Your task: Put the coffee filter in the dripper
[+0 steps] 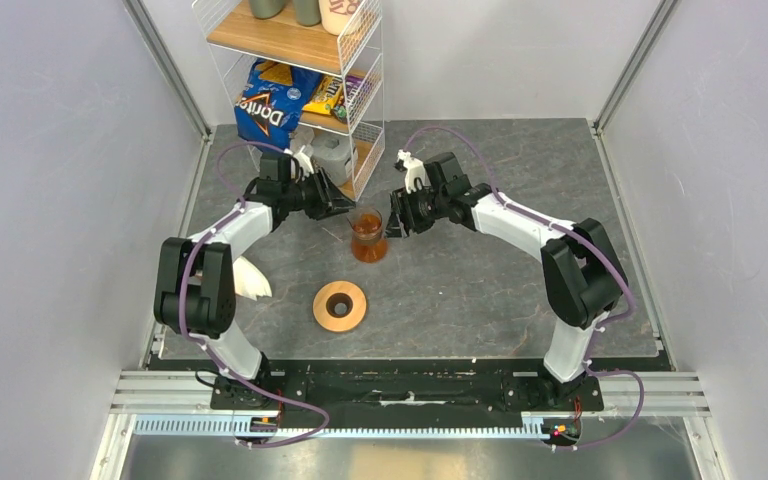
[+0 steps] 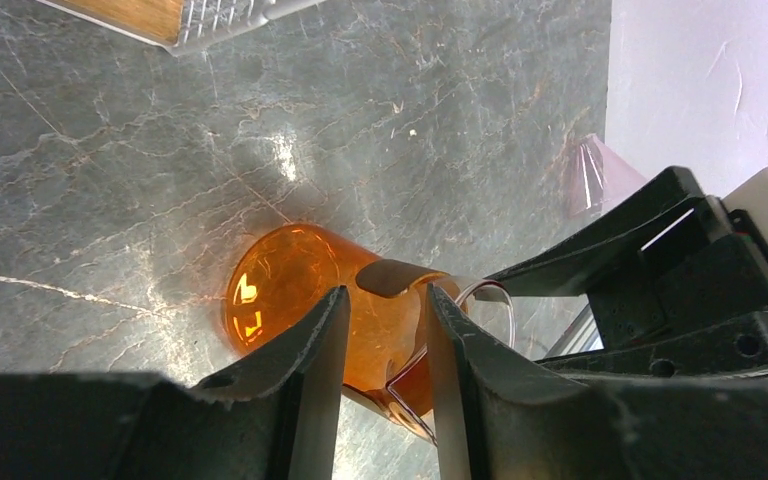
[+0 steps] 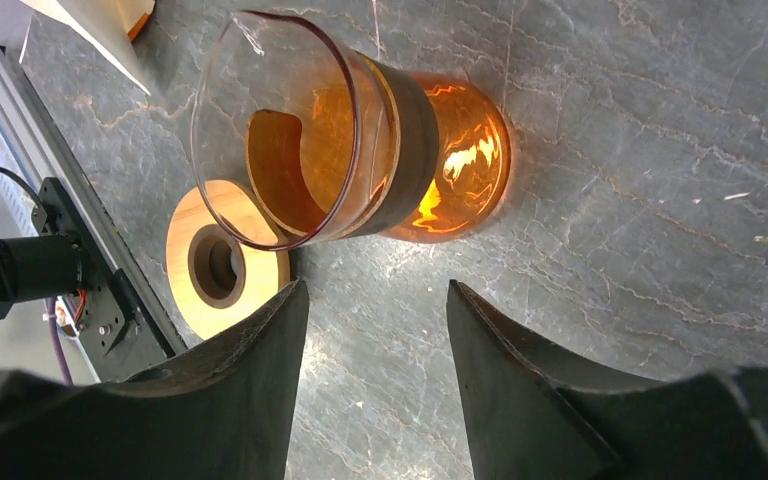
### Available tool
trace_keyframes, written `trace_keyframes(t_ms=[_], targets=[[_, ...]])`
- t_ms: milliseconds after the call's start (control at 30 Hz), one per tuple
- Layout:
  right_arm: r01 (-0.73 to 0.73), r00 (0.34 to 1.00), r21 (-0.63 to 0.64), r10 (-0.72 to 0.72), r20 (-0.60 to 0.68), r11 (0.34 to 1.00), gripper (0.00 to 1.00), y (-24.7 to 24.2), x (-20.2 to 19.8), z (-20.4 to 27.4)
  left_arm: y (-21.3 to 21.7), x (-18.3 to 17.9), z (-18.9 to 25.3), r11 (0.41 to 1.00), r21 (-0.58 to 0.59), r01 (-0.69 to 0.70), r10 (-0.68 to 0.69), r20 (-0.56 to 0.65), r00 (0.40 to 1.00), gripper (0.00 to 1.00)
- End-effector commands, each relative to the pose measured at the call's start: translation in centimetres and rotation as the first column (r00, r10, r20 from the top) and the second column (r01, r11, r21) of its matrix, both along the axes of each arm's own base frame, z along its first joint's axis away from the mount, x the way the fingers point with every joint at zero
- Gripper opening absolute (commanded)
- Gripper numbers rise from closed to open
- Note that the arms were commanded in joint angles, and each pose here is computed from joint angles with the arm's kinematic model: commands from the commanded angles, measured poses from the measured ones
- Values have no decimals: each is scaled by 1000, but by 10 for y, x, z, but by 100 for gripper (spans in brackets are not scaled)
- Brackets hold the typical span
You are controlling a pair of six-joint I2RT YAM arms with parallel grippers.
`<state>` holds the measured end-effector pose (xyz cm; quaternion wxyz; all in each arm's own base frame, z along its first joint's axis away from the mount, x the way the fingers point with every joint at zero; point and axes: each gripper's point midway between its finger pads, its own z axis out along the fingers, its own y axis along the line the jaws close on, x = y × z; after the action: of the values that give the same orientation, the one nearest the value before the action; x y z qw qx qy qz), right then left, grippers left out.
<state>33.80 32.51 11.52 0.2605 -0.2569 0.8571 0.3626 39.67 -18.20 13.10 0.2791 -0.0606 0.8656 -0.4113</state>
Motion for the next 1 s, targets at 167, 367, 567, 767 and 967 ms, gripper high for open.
trace_keyframes(t_ms=[167, 367, 567, 767, 967], targets=[[-17, 997, 45, 14, 76, 999, 61, 16, 18, 19, -2, -18, 16, 1000, -24, 15, -14, 29, 999, 39], [-23, 997, 49, 19, 81, 999, 61, 17, 20, 21, -1, -26, 17, 1000, -21, 23, -22, 29, 999, 38], [-32, 995, 44, 28, 92, 999, 63, 13, 17, 26, 1, -32, 16, 1000, -8, 23, -22, 22, 1000, 39], [-84, 988, 38, 78, 136, 996, 88, -19, 11, 74, 42, -17, 52, 994, 99, -42, 27, 147, 989, 80], [41, 986, -94, -26, 162, 995, 97, -89, -6, 129, 88, -41, 96, 939, 317, -131, 42, 272, 961, 92]])
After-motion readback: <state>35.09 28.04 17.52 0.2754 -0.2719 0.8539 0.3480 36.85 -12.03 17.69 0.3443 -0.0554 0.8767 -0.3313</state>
